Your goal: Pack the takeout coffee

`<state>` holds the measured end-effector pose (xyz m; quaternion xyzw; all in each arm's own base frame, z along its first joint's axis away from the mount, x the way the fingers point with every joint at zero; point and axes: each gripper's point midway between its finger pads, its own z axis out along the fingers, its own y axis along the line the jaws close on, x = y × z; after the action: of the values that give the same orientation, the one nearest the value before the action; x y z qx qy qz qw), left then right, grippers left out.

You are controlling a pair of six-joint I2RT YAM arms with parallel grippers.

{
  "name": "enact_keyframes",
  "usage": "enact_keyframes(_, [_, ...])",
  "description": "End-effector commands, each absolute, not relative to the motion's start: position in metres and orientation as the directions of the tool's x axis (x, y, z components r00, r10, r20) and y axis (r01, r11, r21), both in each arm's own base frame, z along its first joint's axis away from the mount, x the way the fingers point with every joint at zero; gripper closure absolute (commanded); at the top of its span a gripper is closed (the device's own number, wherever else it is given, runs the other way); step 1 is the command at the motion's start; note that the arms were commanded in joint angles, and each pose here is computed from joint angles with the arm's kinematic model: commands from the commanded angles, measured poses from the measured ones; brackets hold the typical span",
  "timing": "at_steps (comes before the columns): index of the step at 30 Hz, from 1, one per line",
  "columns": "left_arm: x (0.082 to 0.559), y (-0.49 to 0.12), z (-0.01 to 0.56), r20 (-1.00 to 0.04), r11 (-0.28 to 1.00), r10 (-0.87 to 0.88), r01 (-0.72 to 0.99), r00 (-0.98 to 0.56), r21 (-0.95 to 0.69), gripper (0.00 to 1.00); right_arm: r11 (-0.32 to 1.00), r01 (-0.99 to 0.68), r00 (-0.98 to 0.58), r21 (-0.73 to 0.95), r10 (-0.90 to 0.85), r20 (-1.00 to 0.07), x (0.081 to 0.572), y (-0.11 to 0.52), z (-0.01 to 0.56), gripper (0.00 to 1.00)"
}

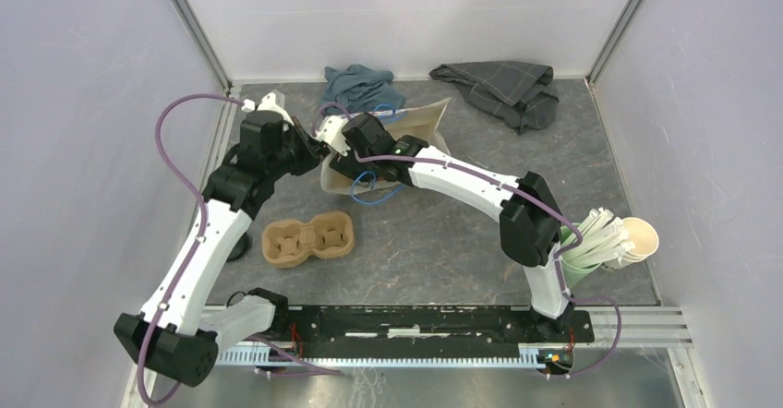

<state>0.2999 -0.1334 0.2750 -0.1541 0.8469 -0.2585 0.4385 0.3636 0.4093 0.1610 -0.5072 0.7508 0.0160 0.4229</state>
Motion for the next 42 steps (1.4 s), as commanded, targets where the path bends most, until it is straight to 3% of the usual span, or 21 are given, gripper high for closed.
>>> enact_keyframes(1, [0.317, -0.141, 0.316, -0.646, 0.78, -0.549, -0.048, -0.531, -0.624, 0.98, 0.413, -0.84, -0.194, -0.353, -0.835, -0.516, 0.348, 0.39, 0.107, 0.24])
enact_keyframes(16, [0.334, -0.13, 0.298, -0.637, 0.819, -0.54, -0.169, -0.551, -0.548, 0.98, 0.353, -0.898, -0.232, -0.264, -0.887, -0.398, 0.358, 0.382, 0.032, 0.22])
enact_keyframes(18, [0.335, -0.13, 0.295, -0.63, 0.815, -0.548, -0.182, -0.551, -0.55, 0.98, 0.354, -0.899, -0.23, -0.256, -0.881, -0.414, 0.356, 0.383, 0.039, 0.22])
enact_keyframes(26, [0.335, -0.127, 0.292, -0.612, 0.793, -0.587, -0.222, -0.531, -0.568, 0.98, 0.441, -0.866, -0.241, -0.235, -0.781, -0.576, 0.36, 0.398, 0.12, 0.02])
enact_keyframes(33, [0.333, -0.123, 0.289, -0.593, 0.772, -0.619, -0.262, -0.514, -0.579, 0.98, 0.487, -0.848, -0.249, -0.209, -0.714, -0.655, 0.355, 0.4, 0.175, 0.02])
enact_keyframes(42, [0.33, -0.129, 0.29, -0.55, 0.738, -0.654, -0.275, -0.52, -0.617, 0.98, 0.503, -0.85, -0.27, -0.158, -0.673, -0.688, 0.343, 0.398, 0.201, 0.02])
